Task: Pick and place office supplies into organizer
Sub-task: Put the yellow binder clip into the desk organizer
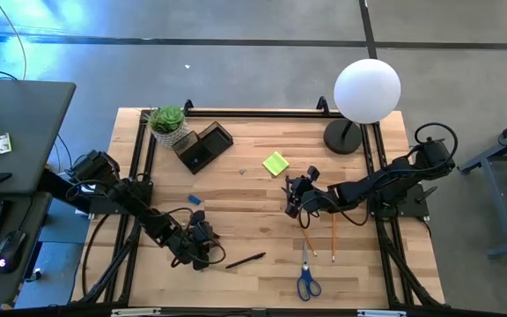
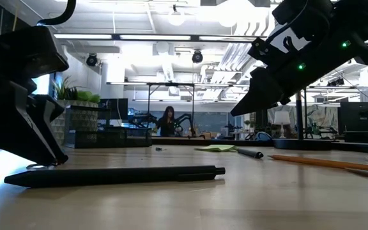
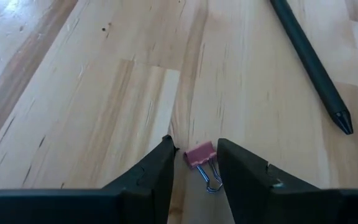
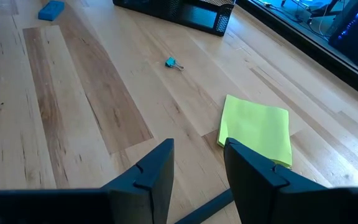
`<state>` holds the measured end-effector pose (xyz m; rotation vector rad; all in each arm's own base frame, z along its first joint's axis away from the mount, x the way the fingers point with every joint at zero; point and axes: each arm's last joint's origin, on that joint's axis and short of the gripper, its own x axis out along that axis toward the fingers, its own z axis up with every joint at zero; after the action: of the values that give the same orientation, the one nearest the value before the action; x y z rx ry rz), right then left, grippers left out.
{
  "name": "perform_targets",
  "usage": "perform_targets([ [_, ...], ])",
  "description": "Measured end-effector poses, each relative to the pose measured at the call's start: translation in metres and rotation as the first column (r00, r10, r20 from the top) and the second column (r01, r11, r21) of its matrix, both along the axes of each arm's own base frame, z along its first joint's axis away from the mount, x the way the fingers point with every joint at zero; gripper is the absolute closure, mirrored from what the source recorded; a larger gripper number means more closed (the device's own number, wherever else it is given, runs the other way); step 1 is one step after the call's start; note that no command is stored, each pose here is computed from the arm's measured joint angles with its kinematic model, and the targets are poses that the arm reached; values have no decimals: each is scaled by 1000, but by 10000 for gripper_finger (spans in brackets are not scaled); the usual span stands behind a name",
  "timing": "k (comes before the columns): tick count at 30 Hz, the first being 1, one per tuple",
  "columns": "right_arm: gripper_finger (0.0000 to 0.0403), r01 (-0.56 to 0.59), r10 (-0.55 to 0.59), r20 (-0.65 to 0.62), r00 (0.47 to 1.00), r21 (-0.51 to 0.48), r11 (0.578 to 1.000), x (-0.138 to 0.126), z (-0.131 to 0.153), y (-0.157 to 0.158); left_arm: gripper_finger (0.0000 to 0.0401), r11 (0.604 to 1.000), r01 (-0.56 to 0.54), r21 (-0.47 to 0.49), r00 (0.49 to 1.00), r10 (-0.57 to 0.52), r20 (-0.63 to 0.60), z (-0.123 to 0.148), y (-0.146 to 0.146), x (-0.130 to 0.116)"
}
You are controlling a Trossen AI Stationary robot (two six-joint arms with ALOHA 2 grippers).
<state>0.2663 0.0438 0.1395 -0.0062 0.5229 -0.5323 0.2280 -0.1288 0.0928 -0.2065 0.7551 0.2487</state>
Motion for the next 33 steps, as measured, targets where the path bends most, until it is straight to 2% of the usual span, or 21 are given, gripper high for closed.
perform_targets([
  [11,269,-2,2,-2,1000,-3,1000,0,0,0,286,1000,-12,-3,1000,12,1,0,0,0],
  [21,269,-2,2,-2,1000,-3,1000,0,0,0,286,999,-26,30,1000,27,-10,-1,2,-2],
  [33,269,-2,2,-1,1000,-3,1000,0,0,0,286,996,10,94,1000,-9,-16,1,4,-3],
])
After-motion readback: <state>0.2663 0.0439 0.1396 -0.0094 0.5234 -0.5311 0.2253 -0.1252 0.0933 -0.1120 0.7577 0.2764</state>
